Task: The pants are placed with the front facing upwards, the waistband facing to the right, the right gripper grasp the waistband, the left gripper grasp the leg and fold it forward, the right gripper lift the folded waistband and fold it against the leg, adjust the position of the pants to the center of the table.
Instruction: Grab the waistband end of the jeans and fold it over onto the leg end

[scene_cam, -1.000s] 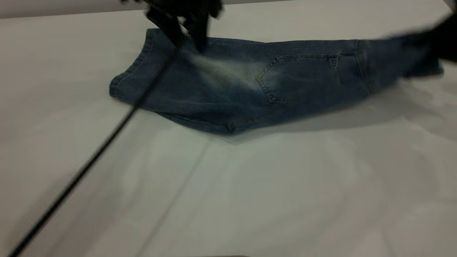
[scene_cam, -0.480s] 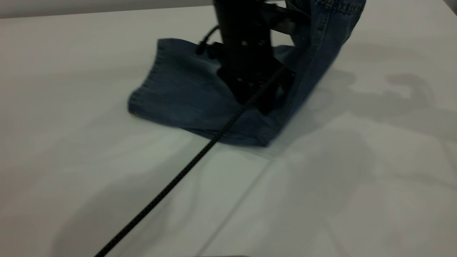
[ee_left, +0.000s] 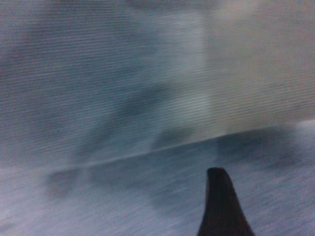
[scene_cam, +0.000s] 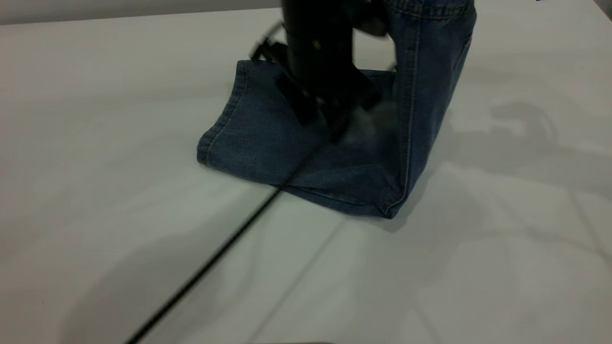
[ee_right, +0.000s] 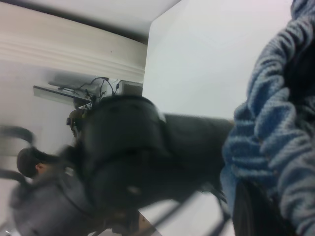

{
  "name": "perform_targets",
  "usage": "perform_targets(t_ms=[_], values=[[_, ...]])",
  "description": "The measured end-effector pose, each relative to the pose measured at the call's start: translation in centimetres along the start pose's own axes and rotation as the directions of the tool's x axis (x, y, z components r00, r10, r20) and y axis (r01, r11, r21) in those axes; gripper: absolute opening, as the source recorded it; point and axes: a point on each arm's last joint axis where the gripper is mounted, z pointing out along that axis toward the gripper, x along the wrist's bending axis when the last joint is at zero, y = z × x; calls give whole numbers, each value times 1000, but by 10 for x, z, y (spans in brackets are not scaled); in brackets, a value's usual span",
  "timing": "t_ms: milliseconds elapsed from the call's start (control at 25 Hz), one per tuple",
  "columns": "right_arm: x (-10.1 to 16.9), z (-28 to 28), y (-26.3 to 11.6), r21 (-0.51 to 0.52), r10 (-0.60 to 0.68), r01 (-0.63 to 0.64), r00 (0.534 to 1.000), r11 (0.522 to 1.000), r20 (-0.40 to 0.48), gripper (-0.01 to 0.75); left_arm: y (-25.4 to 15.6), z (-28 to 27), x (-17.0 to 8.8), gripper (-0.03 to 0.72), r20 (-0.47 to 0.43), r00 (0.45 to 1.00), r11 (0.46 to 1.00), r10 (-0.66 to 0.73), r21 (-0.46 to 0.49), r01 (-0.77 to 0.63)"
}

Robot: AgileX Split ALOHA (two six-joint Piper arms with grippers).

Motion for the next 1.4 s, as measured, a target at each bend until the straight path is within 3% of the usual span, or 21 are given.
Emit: perform_targets(t_ms=[160,560,720,1040,1400], values=[[1,0,0,3,0,0,1000,1000,-6,106,5,-30,22,400,-61,998,999,-1,-41,-2],[2,0,0,0,-37,37,999,999,-23,106,-9,-31,71,400,-138,989,998,-46,38,52],[5,3,0,-12,-47,47,998,999,-36,106,-16,-14,74,400,-134,990,994,-50,92,62],[17,29,-21,75,-125,131,989,989,-75,106,-26,16,69,400,-93,993,985,-69,152,83],[19,32,-24,87,-137,144,987,986,-82,106,-28,21,68,387,-85,993,983,-77,161,90]])
